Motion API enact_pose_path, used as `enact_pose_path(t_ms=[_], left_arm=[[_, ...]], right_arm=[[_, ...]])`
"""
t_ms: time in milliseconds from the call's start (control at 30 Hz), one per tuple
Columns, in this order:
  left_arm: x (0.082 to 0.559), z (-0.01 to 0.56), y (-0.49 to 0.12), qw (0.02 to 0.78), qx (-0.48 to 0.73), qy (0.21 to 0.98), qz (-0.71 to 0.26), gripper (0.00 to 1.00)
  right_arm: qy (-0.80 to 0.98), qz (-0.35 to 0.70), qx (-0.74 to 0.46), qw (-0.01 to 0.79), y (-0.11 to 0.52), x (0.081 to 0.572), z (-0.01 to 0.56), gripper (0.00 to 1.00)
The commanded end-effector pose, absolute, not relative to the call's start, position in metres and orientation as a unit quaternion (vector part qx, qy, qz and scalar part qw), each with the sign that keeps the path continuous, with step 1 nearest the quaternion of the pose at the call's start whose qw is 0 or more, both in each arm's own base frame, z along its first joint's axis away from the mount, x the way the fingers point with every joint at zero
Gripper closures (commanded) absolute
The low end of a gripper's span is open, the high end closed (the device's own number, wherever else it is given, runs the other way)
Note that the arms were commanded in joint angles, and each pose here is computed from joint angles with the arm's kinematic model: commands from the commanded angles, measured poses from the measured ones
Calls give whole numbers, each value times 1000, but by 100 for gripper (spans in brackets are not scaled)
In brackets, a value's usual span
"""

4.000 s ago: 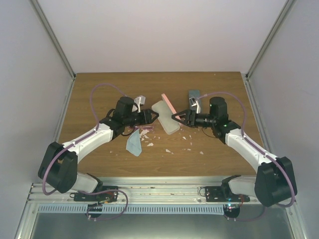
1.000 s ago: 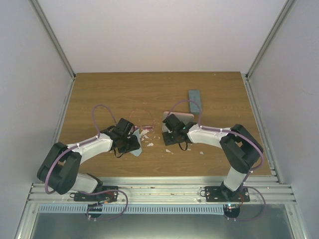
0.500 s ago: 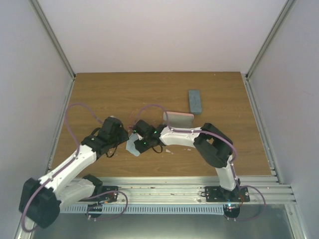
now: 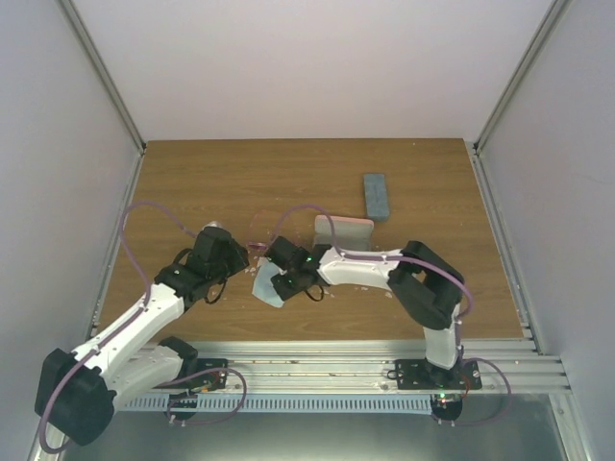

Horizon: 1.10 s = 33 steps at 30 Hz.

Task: Organize the sunglasses
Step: Adjust the glasses cleaning cloth at the center of the board.

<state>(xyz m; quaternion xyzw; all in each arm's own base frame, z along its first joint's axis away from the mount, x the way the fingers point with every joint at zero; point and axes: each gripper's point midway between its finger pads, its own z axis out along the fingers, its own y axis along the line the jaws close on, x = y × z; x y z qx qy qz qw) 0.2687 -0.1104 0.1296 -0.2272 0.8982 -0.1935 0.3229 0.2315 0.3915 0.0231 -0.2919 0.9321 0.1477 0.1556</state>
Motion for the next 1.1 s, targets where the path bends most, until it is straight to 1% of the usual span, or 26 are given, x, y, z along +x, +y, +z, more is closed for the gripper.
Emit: enact_pose_path(t_ms=[0, 200, 333, 467, 633, 667, 733, 767, 800, 867, 967, 1067], left_arm=[[278, 125, -132, 330, -187, 893, -244, 57], [279, 116, -177, 288, -98, 900, -312, 51], [270, 103, -201, 248, -49, 907, -338, 51], [260, 87, -215, 205, -29, 914, -350, 51], [249, 81, -234, 172, 5, 912, -372, 52], [247, 80, -239, 166, 13, 912, -375, 52], [242, 77, -248, 151, 29, 912, -379, 52], [239, 75, -254, 144, 38, 913, -381, 54], [235, 74, -259, 137, 46, 912, -383, 56], [229, 68, -267, 124, 53, 913, -384, 61], [222, 55, -268, 107, 39, 921, -372, 73], [213, 44, -267, 87, 23, 925, -370, 79]], right_arm=[[931, 172, -274, 166, 373, 219, 52, 99], [947, 161, -238, 145, 324, 204, 50, 99], [961, 138, -200, 129, 286, 197, 41, 99], [972, 107, -168, 128, 252, 196, 32, 99], [975, 90, -162, 124, 233, 191, 29, 99], [974, 88, -167, 125, 233, 191, 30, 92], [973, 77, -172, 134, 231, 195, 34, 69], [971, 74, -175, 143, 231, 199, 38, 64], [968, 75, -184, 153, 233, 202, 43, 61], [960, 80, -205, 171, 241, 208, 53, 60], [951, 74, -235, 187, 254, 213, 58, 60], [944, 80, -261, 187, 271, 210, 53, 61]])
